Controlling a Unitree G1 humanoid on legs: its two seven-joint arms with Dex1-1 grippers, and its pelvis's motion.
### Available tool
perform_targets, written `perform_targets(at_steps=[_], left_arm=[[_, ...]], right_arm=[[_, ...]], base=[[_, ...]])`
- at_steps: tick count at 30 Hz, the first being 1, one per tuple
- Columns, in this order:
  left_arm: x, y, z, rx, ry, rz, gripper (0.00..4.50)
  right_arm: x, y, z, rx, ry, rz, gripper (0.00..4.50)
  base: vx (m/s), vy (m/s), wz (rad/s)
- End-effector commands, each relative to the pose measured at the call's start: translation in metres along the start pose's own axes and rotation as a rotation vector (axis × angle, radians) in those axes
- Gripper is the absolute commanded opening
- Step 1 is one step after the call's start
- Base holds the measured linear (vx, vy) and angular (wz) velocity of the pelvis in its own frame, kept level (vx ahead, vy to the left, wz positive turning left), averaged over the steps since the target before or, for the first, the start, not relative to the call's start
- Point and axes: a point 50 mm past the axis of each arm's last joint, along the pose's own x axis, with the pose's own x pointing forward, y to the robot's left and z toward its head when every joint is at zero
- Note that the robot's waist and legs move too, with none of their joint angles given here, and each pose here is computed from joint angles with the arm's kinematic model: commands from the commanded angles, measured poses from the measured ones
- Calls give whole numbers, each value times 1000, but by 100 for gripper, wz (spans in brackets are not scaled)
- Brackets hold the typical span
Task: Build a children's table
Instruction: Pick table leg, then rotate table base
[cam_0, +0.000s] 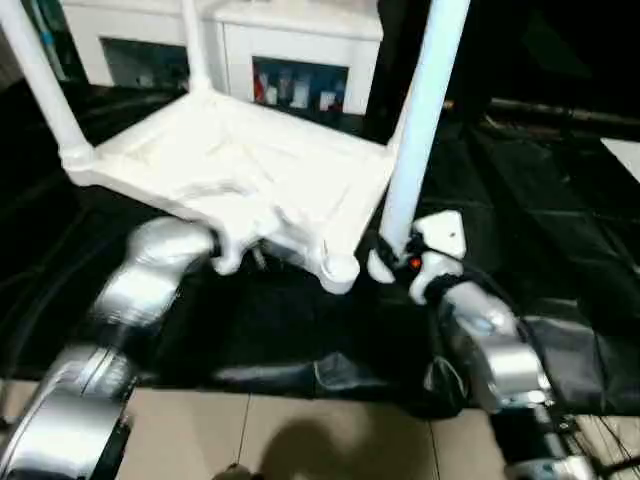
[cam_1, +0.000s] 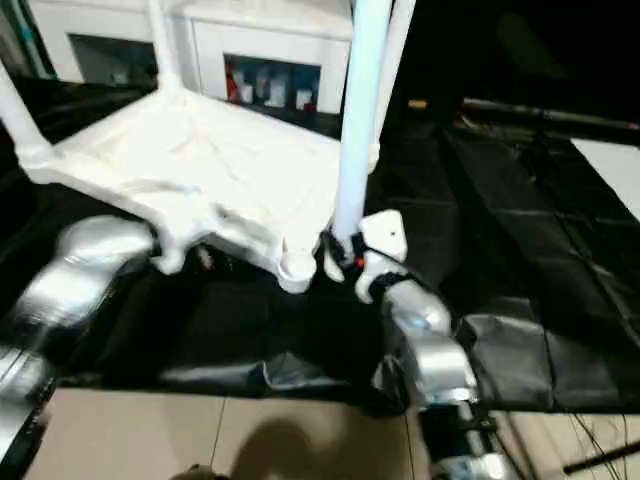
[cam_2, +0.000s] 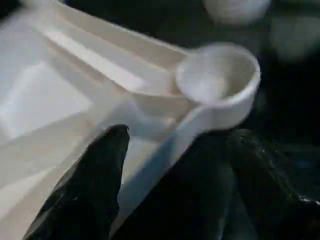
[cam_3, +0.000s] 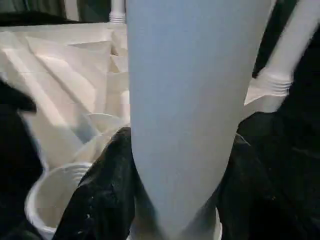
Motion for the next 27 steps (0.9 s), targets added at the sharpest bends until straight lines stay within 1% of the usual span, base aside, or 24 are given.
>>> perform_targets(at_steps=[1, 3, 4, 5, 6, 7, 12, 14, 15, 17, 18, 19, 20, 23, 24, 25, 27], left_arm=[[4, 6, 6, 58, 34, -20, 350], [7, 8, 4, 75, 91, -65, 350], [7, 8, 3, 76, 96, -70, 350], [6, 11, 2, 108, 153, -95, 350], [6, 15, 2, 128, 185, -89, 350], [6, 15, 2, 128, 185, -89, 350], [7, 24, 3, 191, 294, -79, 350], [7, 25, 3, 201, 310, -79, 350], [7, 28, 5, 211, 320, -69, 317], [8, 30, 9, 226, 317, -61, 317], [8, 30, 10, 242, 320, -59, 297], [8, 31, 11, 252, 322, -58, 297], [9, 31, 11, 264, 328, -60, 273], [12, 28, 10, 288, 355, -83, 268], [13, 26, 9, 289, 361, -95, 258], [14, 24, 7, 290, 371, -113, 230], [16, 20, 4, 289, 388, -139, 226]], right_arm=[[-5, -8, 8, -24, -17, -20, 186], [-9, -13, 7, -44, -8, -32, 186], [-10, -14, 7, -46, -7, -32, 186], [-12, -16, 8, -65, -3, -37, 186], [-14, -18, 9, -76, -4, -40, 186], [-14, -18, 9, -76, -4, -40, 186], [-23, -22, 14, -107, -7, -57, 186], [-25, -23, 14, -110, -7, -60, 186], [-26, -24, 15, -117, -8, -67, 186], [-27, -23, 16, -119, -8, -70, 186], [-27, -23, 16, -119, -8, -70, 186], [-27, -22, 16, -119, -8, -70, 186], [-27, -21, 15, -119, -8, -69, 186], [-25, -18, 15, -122, -10, -59, 186], [-25, -17, 15, -122, -11, -55, 186], [-24, -16, 16, -123, -11, -51, 186], [-22, -15, 16, -124, -14, -48, 186]], base=[[0, 0, 0], [0, 0, 0], [0, 0, 0], [0, 0, 0], [0, 0, 0], [0, 0, 0], [0, 0, 0], [0, 0, 0], [0, 0, 0], [0, 0, 0], [0, 0, 0], [0, 0, 0], [0, 0, 0], [0, 0, 0], [0, 0, 0], [0, 0, 0], [0, 0, 0]])
